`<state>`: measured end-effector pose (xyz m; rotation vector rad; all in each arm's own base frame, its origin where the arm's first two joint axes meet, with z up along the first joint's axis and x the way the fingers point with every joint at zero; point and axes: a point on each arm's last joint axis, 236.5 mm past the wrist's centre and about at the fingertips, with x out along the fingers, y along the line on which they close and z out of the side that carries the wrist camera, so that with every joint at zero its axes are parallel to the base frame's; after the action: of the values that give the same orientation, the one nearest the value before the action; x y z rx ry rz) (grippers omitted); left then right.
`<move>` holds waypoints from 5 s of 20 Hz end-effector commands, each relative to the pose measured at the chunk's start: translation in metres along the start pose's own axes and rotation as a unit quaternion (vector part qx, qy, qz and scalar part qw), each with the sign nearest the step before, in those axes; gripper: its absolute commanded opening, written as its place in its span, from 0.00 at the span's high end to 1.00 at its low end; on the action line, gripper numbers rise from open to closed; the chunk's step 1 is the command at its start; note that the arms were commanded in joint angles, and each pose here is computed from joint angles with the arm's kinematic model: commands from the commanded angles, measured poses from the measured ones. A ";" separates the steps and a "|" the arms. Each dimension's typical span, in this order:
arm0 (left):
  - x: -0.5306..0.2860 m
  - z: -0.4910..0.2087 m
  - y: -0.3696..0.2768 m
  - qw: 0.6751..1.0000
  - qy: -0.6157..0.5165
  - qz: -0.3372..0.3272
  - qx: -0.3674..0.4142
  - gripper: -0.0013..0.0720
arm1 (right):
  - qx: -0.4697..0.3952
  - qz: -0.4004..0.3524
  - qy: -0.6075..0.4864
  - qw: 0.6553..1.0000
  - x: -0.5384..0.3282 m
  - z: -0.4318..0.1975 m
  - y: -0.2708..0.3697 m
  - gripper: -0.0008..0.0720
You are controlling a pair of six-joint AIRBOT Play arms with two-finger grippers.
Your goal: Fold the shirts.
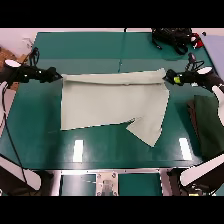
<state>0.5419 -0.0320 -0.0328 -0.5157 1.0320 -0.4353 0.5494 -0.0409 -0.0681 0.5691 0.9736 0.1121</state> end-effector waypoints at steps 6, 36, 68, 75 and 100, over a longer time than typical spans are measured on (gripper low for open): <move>0.027 -0.069 0.011 0.990 0.130 0.052 -0.028 0.95 | -0.004 -0.020 0.037 0.999 0.007 -0.029 -0.016 0.97; -0.080 -0.316 -0.051 0.951 0.226 0.088 -0.192 0.21 | 0.251 -0.034 0.139 0.957 -0.133 -0.280 -0.037 0.39; -0.091 -0.209 -0.073 0.965 0.152 0.211 0.037 0.95 | 0.105 -0.028 0.007 0.994 -0.223 -0.177 0.044 0.96; -0.039 -0.117 -0.078 0.969 0.128 0.195 0.076 0.95 | 0.075 0.006 0.003 0.997 -0.149 -0.089 0.076 0.96; -0.009 -0.012 -0.121 0.990 0.060 0.112 0.061 0.20 | 0.090 0.118 0.217 0.965 -0.036 -0.100 -0.026 0.15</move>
<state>0.5221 -0.1065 0.0334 -0.1803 1.1355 -0.2708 0.4434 -0.0588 -0.0859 0.7864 1.3437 0.2340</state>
